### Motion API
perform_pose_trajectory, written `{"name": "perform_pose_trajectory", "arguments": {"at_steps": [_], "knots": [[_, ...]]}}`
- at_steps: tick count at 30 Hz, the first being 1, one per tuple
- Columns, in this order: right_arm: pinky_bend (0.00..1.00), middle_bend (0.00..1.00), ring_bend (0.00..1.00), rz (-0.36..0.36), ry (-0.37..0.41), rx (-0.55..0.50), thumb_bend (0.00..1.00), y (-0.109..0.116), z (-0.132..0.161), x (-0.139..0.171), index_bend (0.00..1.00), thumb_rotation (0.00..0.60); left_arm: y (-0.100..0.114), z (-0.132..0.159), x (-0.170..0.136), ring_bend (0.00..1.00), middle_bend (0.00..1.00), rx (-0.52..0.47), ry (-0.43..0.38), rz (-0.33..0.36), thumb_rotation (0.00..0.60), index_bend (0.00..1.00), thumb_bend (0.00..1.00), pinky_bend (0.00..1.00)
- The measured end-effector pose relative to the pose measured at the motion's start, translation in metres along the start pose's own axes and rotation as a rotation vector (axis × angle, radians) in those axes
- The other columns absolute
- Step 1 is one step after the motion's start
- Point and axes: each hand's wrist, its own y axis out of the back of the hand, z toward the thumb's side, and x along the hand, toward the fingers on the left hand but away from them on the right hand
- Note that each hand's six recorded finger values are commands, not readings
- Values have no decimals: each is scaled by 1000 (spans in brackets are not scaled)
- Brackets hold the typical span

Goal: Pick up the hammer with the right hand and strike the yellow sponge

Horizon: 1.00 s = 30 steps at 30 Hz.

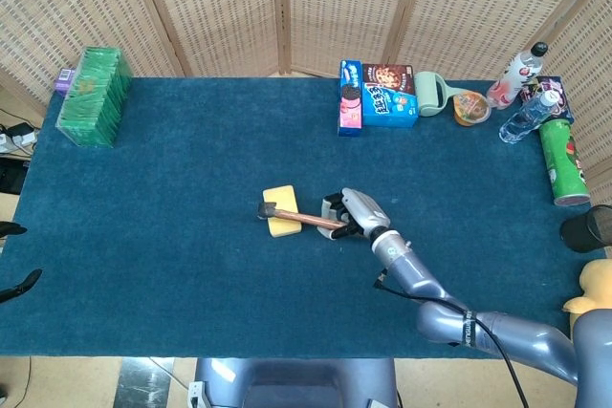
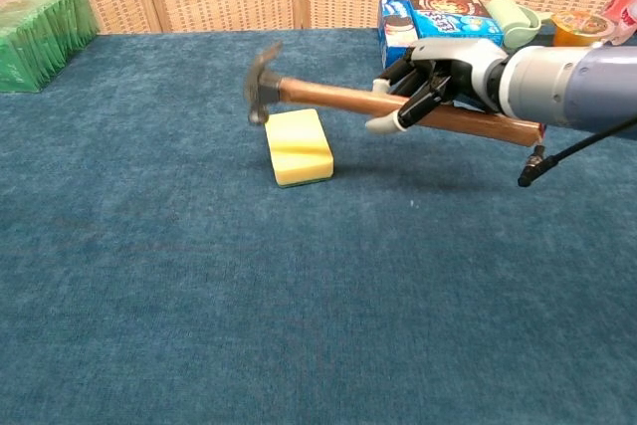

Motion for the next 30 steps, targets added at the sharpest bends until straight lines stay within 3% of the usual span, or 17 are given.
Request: {"name": "perform_pose_trajectory", "arguments": {"at_steps": [9, 13, 18, 25, 30], "knots": [[1000, 1000, 1000, 13, -90, 266, 363, -6, -5, -13, 834, 600, 1, 0, 0, 125, 295, 4, 1, 2, 600, 317, 217, 102], [1000, 1000, 1000, 7, -120, 265, 363, -5, -2, -11, 844, 600, 0, 1, 1, 126, 295, 0, -4, 2, 600, 317, 219, 102], [1000, 1000, 1000, 1, -86, 75, 364, 0, 10, -6, 858, 600, -1, 4, 2, 126, 295, -2, -13, 0, 600, 317, 219, 102], [1000, 1000, 1000, 3, 12, -347, 364, 13, 25, 5, 864, 600, 0, 7, 1, 126, 295, 1, -17, 1, 600, 317, 219, 102], [1000, 1000, 1000, 28, 99, -494, 363, 17, 32, 12, 864, 600, 0, 9, -1, 126, 295, 3, -16, 0, 600, 317, 218, 102]]}}
